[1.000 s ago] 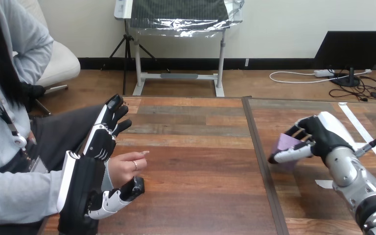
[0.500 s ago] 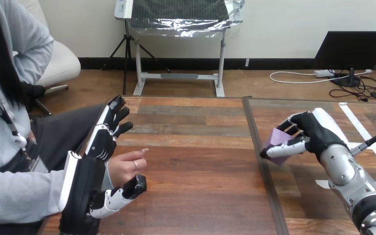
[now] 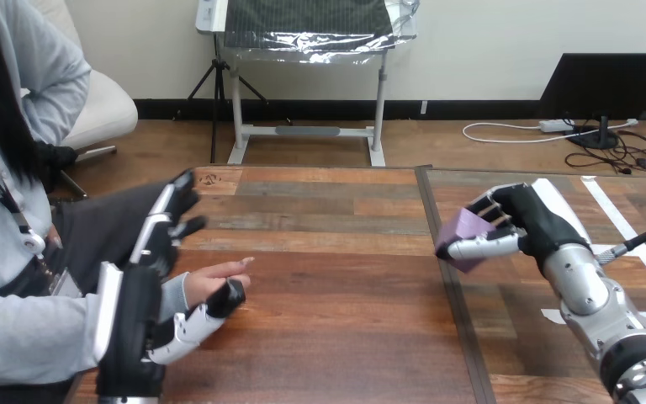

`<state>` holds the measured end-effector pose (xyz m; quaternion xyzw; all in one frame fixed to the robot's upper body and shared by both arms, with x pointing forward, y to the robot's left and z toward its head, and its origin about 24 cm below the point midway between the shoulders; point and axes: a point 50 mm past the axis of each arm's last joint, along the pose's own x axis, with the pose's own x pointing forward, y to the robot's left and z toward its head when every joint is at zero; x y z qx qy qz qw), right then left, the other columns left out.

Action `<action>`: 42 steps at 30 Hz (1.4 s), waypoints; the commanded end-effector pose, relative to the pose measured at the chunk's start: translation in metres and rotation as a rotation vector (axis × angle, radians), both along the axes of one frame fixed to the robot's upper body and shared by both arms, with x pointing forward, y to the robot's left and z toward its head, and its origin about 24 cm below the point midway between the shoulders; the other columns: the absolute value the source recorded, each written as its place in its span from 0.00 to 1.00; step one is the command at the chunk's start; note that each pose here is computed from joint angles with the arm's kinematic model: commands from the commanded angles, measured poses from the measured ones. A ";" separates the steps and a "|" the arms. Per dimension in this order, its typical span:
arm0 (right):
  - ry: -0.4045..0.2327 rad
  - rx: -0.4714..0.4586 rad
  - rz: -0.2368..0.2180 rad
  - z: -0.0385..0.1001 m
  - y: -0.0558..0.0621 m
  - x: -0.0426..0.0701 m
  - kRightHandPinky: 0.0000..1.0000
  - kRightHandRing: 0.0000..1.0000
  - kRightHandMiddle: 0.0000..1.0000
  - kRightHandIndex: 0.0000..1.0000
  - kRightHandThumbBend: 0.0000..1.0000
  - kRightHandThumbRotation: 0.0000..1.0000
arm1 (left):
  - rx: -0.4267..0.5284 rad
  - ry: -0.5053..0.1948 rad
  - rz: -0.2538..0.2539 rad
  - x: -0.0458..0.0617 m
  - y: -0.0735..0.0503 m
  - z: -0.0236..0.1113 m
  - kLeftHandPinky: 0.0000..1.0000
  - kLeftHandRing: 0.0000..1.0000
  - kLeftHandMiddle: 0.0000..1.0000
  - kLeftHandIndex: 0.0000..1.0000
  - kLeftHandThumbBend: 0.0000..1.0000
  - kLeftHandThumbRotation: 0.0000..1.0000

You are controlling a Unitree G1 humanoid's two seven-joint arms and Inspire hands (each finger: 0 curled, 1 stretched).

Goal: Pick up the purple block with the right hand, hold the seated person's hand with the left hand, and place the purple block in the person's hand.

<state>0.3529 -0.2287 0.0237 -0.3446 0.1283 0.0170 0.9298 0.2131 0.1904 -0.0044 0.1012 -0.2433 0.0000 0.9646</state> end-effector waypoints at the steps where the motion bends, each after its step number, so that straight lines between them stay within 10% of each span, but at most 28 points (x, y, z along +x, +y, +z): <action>1: -0.164 0.070 0.056 0.038 0.019 0.022 0.47 0.50 0.53 0.51 0.81 0.00 | 0.009 -0.071 0.047 0.012 0.002 0.015 0.80 0.88 0.91 0.88 1.00 0.54; 42: -0.261 0.267 0.120 0.034 0.039 0.014 0.46 0.49 0.53 0.50 0.80 0.00 | 0.647 0.110 0.219 0.045 0.061 0.035 0.85 0.92 0.94 0.95 1.00 0.45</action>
